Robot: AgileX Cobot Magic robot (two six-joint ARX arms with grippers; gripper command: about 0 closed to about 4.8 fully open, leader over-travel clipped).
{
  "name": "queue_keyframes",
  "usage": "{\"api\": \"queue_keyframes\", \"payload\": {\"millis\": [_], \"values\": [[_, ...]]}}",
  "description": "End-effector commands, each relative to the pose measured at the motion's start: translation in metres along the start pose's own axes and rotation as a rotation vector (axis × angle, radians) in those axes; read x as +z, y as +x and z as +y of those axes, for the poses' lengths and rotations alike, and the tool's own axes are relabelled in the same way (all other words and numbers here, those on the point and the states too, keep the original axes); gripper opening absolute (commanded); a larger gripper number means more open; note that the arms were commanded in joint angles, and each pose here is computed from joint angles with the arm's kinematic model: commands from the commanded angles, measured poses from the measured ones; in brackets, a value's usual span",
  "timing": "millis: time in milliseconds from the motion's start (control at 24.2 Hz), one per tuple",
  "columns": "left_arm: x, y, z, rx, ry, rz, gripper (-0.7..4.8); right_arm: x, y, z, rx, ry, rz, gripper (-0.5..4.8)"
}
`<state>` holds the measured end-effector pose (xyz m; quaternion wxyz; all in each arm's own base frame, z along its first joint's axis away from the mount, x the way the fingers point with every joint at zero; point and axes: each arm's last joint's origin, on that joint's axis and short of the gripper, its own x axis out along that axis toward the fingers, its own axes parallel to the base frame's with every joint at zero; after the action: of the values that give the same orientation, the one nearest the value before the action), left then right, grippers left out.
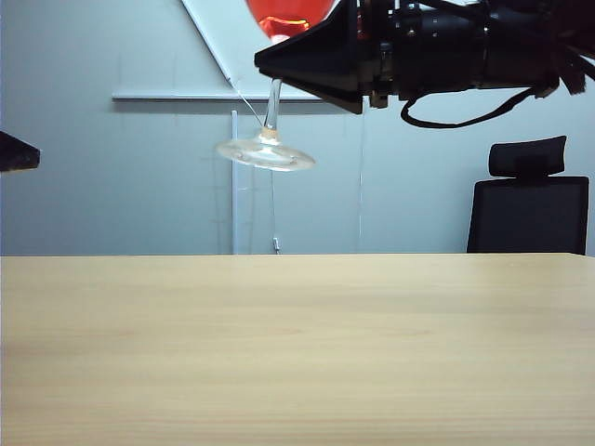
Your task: Gently pick up the goblet, rotate it counterclockwise for two full turns (viewing from above), and then place it back on the table.
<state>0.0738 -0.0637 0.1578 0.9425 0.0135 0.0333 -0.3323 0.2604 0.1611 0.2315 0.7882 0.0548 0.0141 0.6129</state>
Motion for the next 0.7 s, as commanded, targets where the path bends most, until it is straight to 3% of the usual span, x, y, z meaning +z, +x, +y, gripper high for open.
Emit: {"api": "queue_keyframes", "payload": {"millis": [41, 330, 702], "values": [[0.002, 0.000, 0.000, -0.005, 0.000, -0.008, -0.05, 0.008, -0.006, 0.001, -0.042, 0.002, -0.091, -0.05], [0.002, 0.000, 0.000, -0.005, 0.000, -0.008, -0.05, -0.002, -0.013, 0.001, -0.174, 0.139, -0.135, -0.05], [0.002, 0.000, 0.000, -0.005, 0.000, -0.008, -0.05, -0.016, -0.016, -0.009, -0.484, 0.348, -0.132, -0.05]]}}
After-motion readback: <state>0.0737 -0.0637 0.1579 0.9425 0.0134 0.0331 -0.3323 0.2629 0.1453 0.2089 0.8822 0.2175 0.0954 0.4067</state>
